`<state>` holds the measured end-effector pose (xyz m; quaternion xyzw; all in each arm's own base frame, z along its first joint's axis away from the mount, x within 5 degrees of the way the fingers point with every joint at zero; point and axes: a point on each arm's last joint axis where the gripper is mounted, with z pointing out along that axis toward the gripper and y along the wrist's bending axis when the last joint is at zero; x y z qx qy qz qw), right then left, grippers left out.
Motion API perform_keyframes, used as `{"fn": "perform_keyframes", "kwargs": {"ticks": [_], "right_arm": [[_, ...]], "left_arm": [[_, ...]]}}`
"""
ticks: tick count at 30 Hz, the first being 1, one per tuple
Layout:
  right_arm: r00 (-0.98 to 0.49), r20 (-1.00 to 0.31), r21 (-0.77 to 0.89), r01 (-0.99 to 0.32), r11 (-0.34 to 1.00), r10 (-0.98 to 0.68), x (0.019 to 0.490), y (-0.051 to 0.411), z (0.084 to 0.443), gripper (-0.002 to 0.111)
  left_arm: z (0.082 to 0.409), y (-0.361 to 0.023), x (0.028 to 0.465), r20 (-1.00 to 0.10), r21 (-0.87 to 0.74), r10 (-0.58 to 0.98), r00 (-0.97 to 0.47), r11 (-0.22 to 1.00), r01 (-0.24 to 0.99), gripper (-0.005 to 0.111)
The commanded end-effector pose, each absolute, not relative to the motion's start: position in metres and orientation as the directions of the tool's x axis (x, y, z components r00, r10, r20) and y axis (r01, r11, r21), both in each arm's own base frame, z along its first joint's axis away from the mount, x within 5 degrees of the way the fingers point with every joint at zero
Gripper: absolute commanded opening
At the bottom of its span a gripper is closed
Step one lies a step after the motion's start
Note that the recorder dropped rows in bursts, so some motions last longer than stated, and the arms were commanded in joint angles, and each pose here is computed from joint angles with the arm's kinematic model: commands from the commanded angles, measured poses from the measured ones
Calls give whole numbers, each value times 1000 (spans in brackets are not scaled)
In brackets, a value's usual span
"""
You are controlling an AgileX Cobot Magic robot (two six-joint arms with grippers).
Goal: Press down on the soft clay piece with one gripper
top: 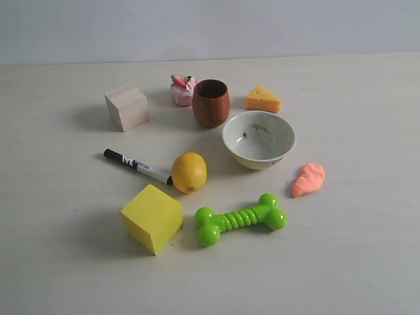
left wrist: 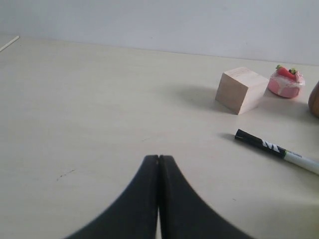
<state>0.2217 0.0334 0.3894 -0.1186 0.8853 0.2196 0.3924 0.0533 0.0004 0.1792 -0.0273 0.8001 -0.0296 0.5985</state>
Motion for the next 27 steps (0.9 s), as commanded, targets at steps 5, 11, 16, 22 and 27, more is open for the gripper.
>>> {"fn": "perform_keyframes", "kwargs": {"ticks": [5, 11, 16, 22, 27], "right_arm": [[-869, -416, 119, -343, 932, -267, 279, 87, 323, 0], [-935, -186, 62, -318, 946, -302, 310, 107, 278, 0], [-939, -114, 39, -332, 943, -326, 330, 111, 247, 0], [-931, -82, 38, -359, 932, -355, 340, 115, 223, 0], [-928, -78, 38, -368, 929, -364, 337, 114, 208, 0]], "left_arm": [[181, 1, 53, -960, -83, -83, -268, 996, -10, 0], [181, 1, 53, -960, -83, -83, -268, 996, -10, 0], [181, 1, 53, -960, -83, -83, -268, 996, -10, 0], [181, 1, 53, -960, -83, -83, -268, 996, -10, 0], [181, 1, 53, -960, -83, -83, -268, 996, -10, 0]]}}
